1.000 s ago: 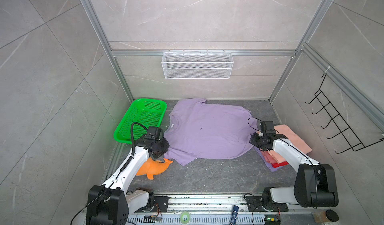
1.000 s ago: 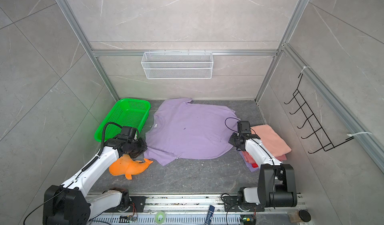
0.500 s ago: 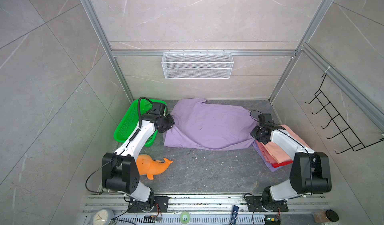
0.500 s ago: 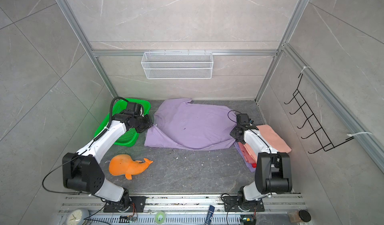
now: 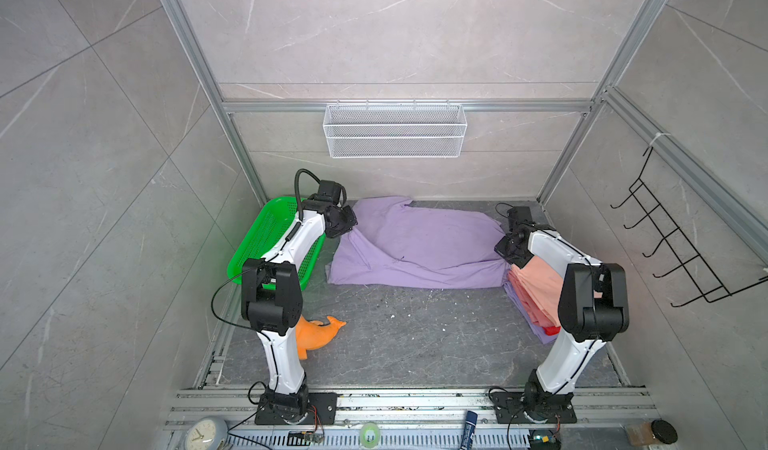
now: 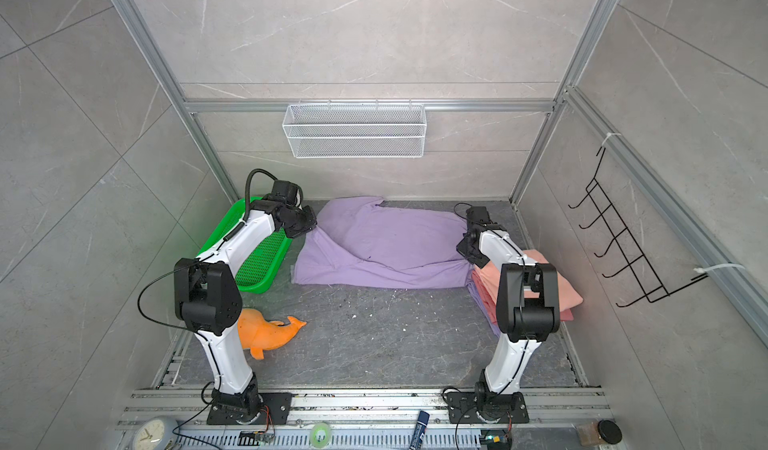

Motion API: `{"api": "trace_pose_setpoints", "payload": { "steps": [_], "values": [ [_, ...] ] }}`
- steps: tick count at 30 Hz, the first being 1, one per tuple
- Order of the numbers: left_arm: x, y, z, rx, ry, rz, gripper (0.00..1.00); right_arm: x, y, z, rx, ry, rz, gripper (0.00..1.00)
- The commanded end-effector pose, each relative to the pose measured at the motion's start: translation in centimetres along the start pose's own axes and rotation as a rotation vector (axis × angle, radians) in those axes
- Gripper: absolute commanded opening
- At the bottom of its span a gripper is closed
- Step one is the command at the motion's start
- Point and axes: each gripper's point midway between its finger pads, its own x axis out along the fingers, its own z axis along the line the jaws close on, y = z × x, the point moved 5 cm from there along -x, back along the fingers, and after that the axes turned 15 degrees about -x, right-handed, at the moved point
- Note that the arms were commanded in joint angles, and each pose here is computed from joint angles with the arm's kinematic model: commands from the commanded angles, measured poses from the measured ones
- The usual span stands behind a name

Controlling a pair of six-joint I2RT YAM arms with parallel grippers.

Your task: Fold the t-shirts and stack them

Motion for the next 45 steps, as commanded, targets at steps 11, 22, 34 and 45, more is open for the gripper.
{"api": "trace_pose_setpoints", "payload": {
  "steps": [11,22,34,45],
  "values": [
    [-1.2,-1.9,-1.1,0.048,0.053,-0.063,0.00,-0.5,-1.2,-0.2,0.001,0.012,0.023,0.00],
    [-13.1,4.3,2.0,0.006,-0.004,0.034,0.00,-8.7,2.8,-2.3,-0.092,-0.088,0.041,0.00],
    [-21.2,10.4,7.3,-0.143,-0.030,-0.028,0.51,-14.0,7.2,-8.0,-0.138,0.109,0.062,0.58],
    [-13.4,7.0,1.9,-0.107,0.140,0.060,0.54,-12.6,1.0,0.0,-0.060,-0.286,-0.118,0.56]
  ]
}}
